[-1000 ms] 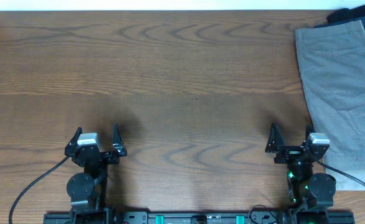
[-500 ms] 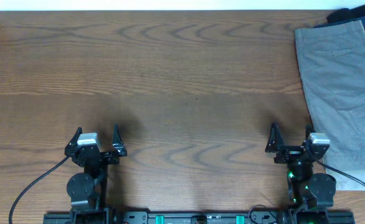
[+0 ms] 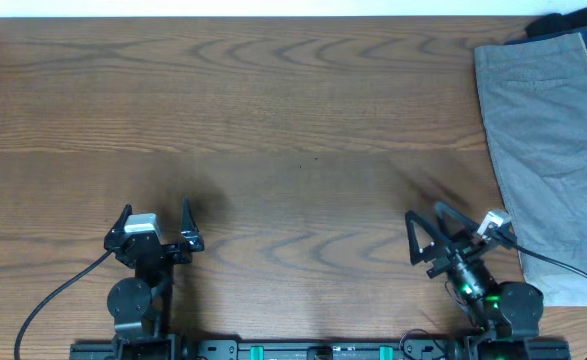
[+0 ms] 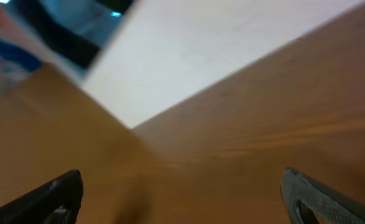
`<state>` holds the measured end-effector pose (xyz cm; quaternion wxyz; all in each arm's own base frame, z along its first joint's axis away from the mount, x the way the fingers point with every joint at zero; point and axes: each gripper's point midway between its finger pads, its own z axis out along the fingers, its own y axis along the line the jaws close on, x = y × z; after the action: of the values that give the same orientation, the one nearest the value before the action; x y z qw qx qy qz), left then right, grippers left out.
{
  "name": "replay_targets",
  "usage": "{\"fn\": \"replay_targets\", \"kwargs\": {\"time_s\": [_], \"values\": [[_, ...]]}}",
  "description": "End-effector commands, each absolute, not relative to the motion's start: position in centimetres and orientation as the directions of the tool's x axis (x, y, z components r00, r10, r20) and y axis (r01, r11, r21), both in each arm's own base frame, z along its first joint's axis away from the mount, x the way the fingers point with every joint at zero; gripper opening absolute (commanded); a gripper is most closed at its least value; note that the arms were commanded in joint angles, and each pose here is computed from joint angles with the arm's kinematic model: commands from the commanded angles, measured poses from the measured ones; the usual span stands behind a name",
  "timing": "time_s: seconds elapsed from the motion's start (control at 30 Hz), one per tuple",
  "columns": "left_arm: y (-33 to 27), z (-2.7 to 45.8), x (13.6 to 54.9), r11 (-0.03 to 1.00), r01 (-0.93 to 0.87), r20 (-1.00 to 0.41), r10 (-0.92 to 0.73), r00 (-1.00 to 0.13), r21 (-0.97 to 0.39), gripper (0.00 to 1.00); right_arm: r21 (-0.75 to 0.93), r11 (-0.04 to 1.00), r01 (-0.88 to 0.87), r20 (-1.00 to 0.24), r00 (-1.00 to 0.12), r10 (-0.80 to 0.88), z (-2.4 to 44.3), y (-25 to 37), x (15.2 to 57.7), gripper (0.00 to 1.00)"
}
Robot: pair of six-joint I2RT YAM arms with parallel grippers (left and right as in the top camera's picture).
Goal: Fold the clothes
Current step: 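Reach the right gripper over the clothes stack toward the top shorts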
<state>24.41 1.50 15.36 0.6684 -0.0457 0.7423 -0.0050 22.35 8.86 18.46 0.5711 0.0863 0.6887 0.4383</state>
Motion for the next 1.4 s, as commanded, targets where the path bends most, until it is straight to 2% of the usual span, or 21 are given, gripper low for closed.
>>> {"fn": "replay_targets", "kwargs": {"time_s": [0.0,0.1,0.17,0.3,0.43,0.57,0.7,0.8,0.93,1.03,1.13,1.27,1.37], "values": [[1.4,13.8,24.4,0.996,-0.059,-0.987,-0.072,-0.143,-0.064,0.98,0.713,0.500,-0.492,-0.689,-0.358,0.631,20.9,10.4,21.1,0.99],[1.4,13.8,24.4,0.996,-0.059,-0.987,-0.072,-0.143,-0.064,0.98,0.577,0.556,-0.598,-0.771,-0.173,0.613,24.8,9.8,20.5,0.99],[1.4,13.8,24.4,0.996,-0.059,-0.987,-0.072,-0.143,-0.064,0.98,0.560,0.604,-0.567,-0.769,-0.085,0.634,26.5,8.5,20.8,0.99],[1.4,13.8,24.4,0.996,-0.059,-0.987,-0.072,-0.143,-0.064,0.98,0.506,0.695,-0.511,-0.803,0.014,0.596,30.1,7.1,21.2,0.99],[1.4,13.8,24.4,0.996,-0.059,-0.987,-0.072,-0.143,-0.064,0.98,0.390,0.820,-0.420,-0.893,0.045,0.447,33.4,6.3,23.2,0.99],[1.4,13.8,24.4,0.996,-0.059,-0.987,-0.072,-0.143,-0.064,0.98,0.333,0.923,-0.195,-0.943,-0.058,0.328,34.2,3.8,28.1,0.99],[1.4,13.8,24.4,0.996,-0.059,-0.987,-0.072,-0.143,-0.064,0.98,0.253,0.967,-0.042,-0.943,-0.233,0.237,34.1,2.1,34.5,0.99],[1.4,13.8,24.4,0.996,-0.059,-0.987,-0.072,-0.143,-0.064,0.98,0.171,0.984,0.040,-0.908,-0.381,0.173,33.2,1.1,39.6,0.99],[1.4,13.8,24.4,0.996,-0.059,-0.987,-0.072,-0.143,-0.064,0.98,-0.024,0.982,0.185,-0.814,-0.574,0.089,31.1,-2.0,45.3,0.99],[1.4,13.8,24.4,0.996,-0.059,-0.987,-0.072,-0.143,-0.064,0.98,-0.195,0.939,0.284,-0.756,-0.653,0.040,29.9,-5.0,48.1,0.99],[1.4,13.8,24.4,0.996,-0.059,-0.987,-0.072,-0.143,-0.064,0.98,-0.334,0.898,0.287,-0.699,-0.714,-0.032,28.0,-6.6,50.3,0.99],[1.4,13.8,24.4,0.996,-0.059,-0.987,-0.072,-0.143,-0.064,0.98,-0.429,0.885,0.181,-0.594,-0.795,-0.125,22.4,-6.9,52.8,0.99],[1.4,13.8,24.4,0.996,-0.059,-0.987,-0.072,-0.143,-0.064,0.98,-0.499,0.846,0.186,-0.531,-0.838,-0.128,18.5,-8.2,53.9,0.99]]}}
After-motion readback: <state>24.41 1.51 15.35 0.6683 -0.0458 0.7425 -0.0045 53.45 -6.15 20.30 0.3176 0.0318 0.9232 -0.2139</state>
